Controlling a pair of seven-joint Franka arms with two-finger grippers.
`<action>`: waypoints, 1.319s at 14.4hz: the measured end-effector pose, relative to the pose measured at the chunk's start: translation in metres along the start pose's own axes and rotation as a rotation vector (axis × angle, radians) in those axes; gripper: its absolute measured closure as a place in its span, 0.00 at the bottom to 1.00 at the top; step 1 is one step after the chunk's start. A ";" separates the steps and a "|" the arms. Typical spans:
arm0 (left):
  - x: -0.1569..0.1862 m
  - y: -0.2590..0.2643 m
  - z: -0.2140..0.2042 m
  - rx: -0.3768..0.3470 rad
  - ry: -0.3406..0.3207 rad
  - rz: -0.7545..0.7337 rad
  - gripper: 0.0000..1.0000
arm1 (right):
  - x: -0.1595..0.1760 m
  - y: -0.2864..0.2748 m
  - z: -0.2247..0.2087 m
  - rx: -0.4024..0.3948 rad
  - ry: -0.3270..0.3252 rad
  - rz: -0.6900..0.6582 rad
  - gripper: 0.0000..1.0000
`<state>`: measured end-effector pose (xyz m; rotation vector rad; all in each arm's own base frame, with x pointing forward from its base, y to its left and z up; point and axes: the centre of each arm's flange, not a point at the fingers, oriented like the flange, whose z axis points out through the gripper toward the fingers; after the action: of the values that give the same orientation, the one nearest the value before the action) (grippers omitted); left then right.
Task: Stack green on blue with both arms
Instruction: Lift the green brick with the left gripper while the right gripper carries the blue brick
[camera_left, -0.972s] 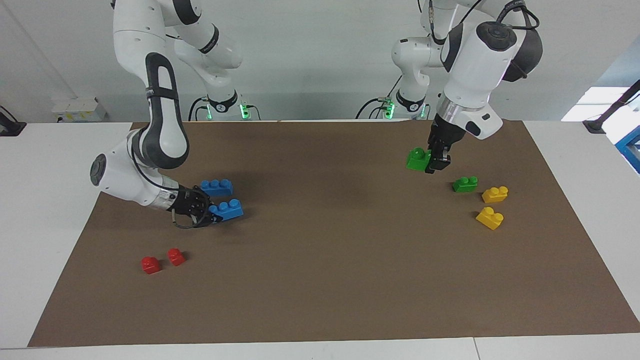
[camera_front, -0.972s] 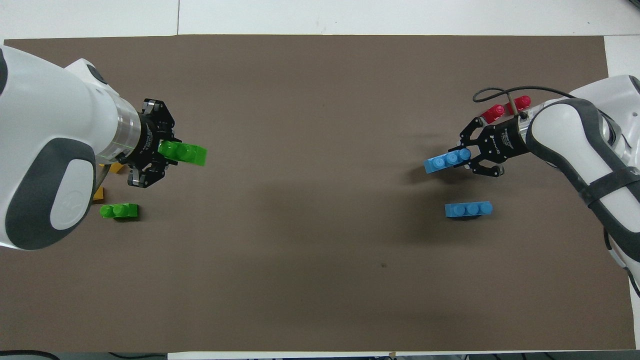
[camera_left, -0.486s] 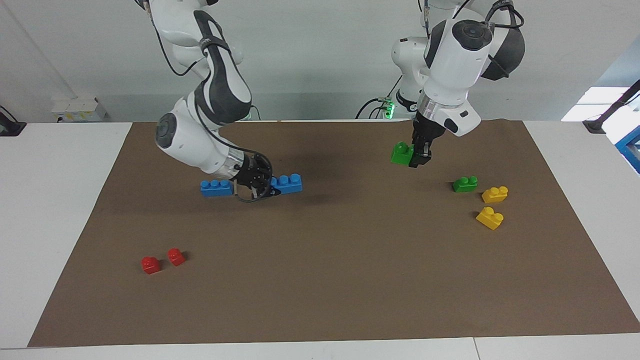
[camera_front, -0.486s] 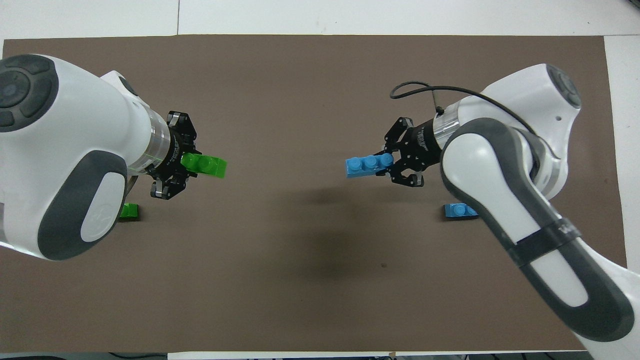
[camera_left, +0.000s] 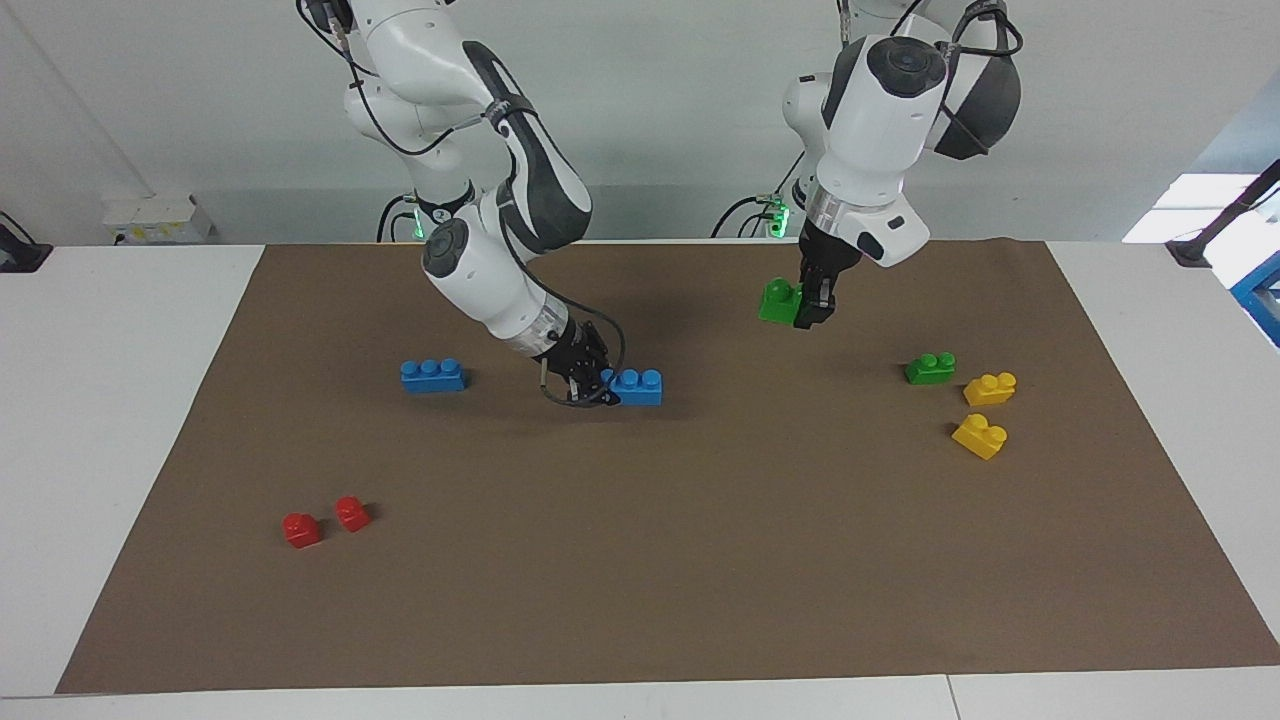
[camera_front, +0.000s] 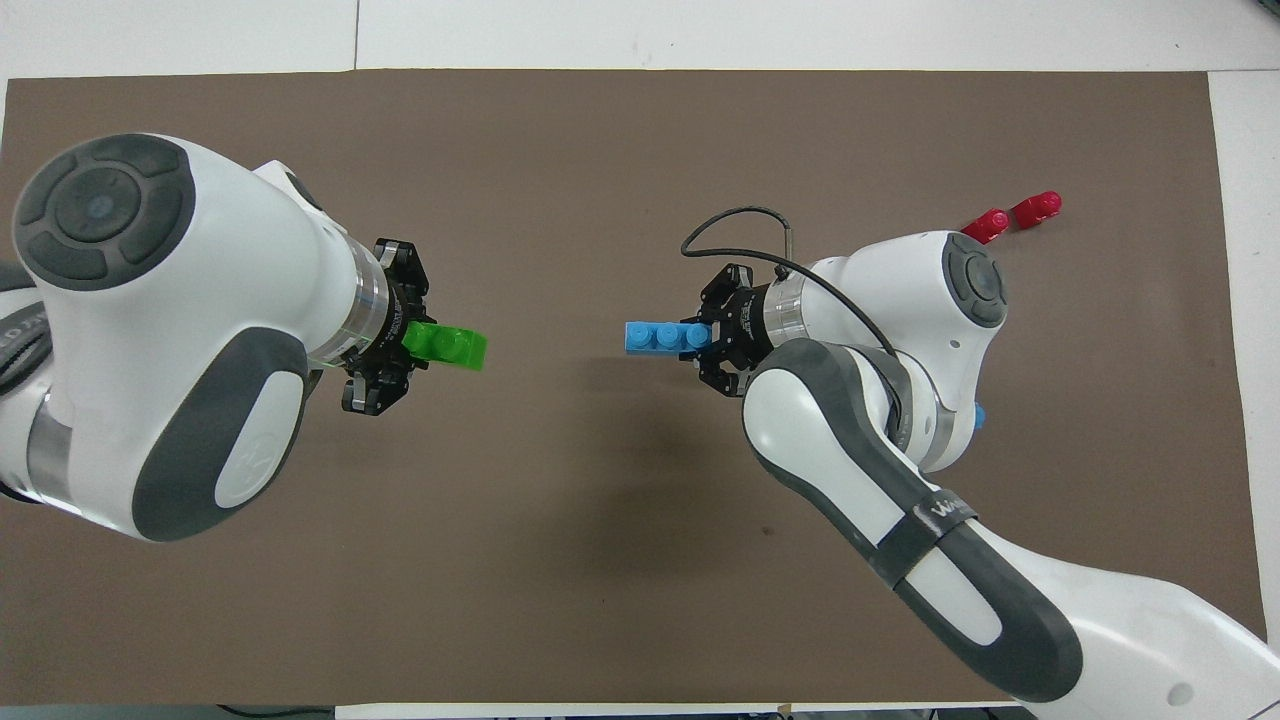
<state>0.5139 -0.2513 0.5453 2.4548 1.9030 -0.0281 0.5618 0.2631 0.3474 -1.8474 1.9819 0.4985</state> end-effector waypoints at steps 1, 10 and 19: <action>-0.008 -0.002 0.003 -0.003 -0.001 -0.001 0.66 | 0.000 0.002 0.011 0.008 -0.004 0.010 0.65; -0.088 -0.021 0.076 -0.041 -0.003 0.021 0.66 | 0.004 0.019 0.062 -0.023 0.012 0.009 0.65; -0.124 -0.007 0.150 -0.052 0.036 -0.023 0.66 | 0.004 0.036 0.078 -0.060 -0.003 -0.077 0.65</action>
<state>0.4769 -0.3754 0.3995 2.4166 1.9205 0.0643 0.5283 0.3016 0.2783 -1.9496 1.9053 0.5431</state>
